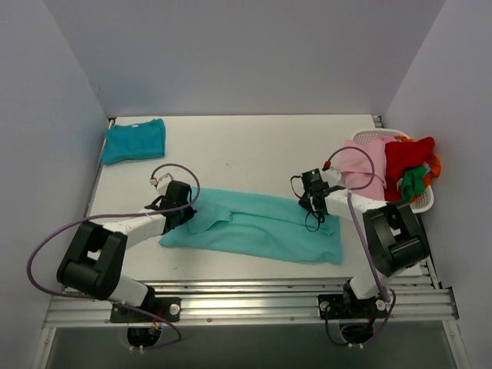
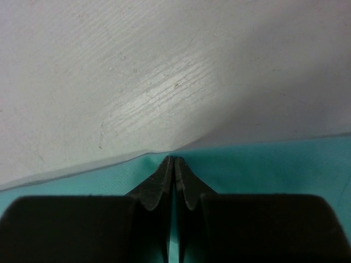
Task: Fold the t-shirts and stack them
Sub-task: Fold the tshirt
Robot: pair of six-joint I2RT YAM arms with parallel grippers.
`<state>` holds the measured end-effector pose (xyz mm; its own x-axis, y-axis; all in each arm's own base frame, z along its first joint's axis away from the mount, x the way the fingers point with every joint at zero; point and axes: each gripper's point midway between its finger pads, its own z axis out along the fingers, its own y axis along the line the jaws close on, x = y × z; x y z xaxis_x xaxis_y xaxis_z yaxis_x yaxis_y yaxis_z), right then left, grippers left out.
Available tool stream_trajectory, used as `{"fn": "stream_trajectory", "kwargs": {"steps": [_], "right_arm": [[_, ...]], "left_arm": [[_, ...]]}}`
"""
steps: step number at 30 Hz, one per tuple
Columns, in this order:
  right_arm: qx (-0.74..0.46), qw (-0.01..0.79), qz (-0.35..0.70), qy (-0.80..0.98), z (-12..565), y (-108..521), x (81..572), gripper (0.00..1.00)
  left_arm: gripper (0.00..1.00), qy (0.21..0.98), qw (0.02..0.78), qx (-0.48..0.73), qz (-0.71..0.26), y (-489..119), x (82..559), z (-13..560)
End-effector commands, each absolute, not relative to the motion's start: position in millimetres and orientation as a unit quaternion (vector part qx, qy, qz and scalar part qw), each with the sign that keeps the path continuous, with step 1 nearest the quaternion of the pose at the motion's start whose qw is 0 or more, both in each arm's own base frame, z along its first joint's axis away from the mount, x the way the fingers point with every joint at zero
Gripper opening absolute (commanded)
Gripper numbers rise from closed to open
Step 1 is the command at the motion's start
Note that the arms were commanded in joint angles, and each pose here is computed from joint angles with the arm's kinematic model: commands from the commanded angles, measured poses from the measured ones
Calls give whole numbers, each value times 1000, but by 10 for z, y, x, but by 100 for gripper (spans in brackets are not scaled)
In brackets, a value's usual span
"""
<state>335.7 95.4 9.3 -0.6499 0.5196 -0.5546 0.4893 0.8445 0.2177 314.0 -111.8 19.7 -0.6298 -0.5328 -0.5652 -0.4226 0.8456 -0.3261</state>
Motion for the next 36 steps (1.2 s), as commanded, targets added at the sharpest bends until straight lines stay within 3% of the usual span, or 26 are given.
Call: {"fn": "stream_trajectory", "kwargs": {"steps": [1,8,12,13,14,15,19,26,31,34,35,36], "right_arm": [[267,298,30,916,50,983,3246,0],[252,279,48,925,-16,1024,2944,0],[246,275,71,927,-8,1111,2807,0],[247,276,75,926,1,1141,2799,0],[238,276,80,928,8,1209,2767,0],[238,275,82,928,12,1239,2755,0],[212,279,96,932,48,1487,2702,0],[186,283,101,935,25,1778,2564,0],[178,286,101,936,12,1864,2481,0],[181,288,100,935,6,1864,2448,0],[179,292,99,934,8,1865,2437,0],[179,294,98,934,9,1862,2435,0]], "left_arm": [[2,903,336,-255,-79,-1145,3320,107],[2,921,309,-228,-67,-1310,3768,-74],[2,927,316,-194,-64,-1485,4287,27],[2,917,341,-187,-87,-1627,4641,295],[2,935,297,-175,-88,-1692,4643,61],[2,925,330,-152,-115,-1869,5026,403],[2,945,278,-119,-125,-2148,5370,89],[2,911,312,-47,-266,-2986,6085,256],[4,821,378,21,-428,-3493,6287,935],[18,775,395,68,-489,-3691,6201,1300],[28,755,389,97,-519,-3772,6087,1470],[63,740,394,112,-534,-3803,6048,1576]]}}
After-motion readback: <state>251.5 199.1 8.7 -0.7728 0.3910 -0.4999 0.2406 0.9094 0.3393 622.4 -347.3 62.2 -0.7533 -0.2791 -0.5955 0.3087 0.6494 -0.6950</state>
